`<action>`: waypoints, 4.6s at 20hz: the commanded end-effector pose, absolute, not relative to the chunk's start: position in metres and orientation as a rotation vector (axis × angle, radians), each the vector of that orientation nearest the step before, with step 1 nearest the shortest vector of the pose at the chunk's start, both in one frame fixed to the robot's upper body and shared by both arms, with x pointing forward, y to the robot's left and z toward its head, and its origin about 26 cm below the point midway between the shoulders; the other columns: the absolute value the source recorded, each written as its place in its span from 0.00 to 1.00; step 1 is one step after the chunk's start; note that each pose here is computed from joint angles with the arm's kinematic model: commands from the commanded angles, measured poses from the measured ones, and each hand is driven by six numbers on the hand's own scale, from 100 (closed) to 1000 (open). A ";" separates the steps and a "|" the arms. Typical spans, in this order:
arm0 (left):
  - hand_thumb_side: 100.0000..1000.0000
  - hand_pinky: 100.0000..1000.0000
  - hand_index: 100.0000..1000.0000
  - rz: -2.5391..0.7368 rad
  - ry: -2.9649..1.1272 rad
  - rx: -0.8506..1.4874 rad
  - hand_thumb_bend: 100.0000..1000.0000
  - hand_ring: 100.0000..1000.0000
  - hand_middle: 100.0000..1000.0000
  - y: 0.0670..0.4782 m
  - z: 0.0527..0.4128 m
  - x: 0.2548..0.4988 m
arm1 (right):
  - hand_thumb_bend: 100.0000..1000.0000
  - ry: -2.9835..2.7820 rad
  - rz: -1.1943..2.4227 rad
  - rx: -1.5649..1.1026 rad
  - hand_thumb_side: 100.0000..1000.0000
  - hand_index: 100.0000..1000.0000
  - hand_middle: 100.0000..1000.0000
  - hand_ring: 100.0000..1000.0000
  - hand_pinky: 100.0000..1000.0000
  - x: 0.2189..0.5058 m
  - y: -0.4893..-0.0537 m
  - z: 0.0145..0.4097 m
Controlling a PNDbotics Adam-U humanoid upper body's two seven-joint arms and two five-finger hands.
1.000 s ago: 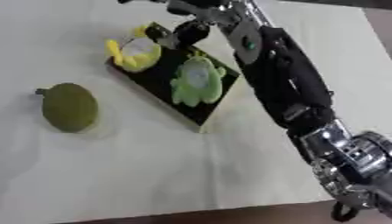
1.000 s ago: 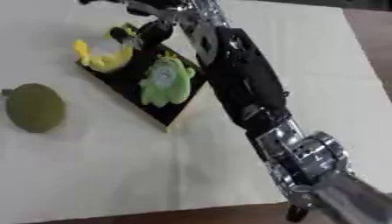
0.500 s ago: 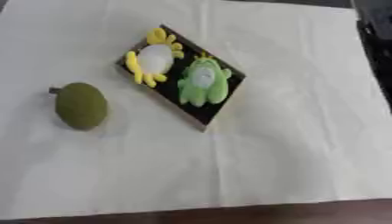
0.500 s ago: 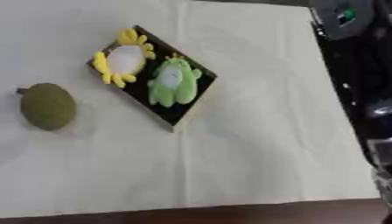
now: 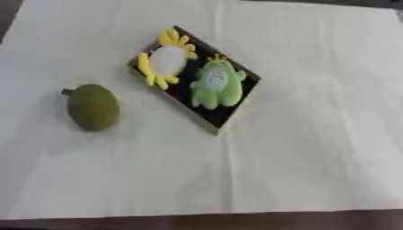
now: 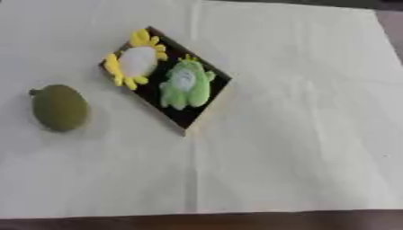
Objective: Pick up objects on the table and place them in the box.
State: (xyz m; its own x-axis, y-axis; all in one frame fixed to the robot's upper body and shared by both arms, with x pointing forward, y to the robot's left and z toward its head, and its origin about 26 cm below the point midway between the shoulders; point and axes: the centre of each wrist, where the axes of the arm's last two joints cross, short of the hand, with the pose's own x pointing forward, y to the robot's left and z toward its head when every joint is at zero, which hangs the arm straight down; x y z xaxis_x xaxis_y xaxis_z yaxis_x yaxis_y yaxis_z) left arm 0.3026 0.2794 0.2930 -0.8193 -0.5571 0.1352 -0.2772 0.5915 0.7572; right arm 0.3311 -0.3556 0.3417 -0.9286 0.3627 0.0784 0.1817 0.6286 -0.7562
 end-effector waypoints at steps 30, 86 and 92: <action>0.59 0.86 0.85 -2.166 -1.464 1.002 0.59 0.87 0.74 0.268 0.312 0.296 | 0.00 -2.647 1.027 -0.519 0.41 0.77 0.68 0.98 0.98 0.295 -0.371 0.331; 0.01 0.61 0.62 -1.899 -2.012 0.981 0.00 0.56 0.48 0.213 0.374 0.291 | 0.00 -2.604 0.945 -0.475 0.41 0.75 0.66 0.98 1.00 0.292 -0.376 0.317; 0.01 0.61 0.63 -1.880 -1.968 0.872 0.00 0.57 0.48 0.185 0.369 0.324 | 0.00 -2.608 0.953 -0.450 0.41 0.75 0.67 0.98 1.00 0.293 -0.373 0.316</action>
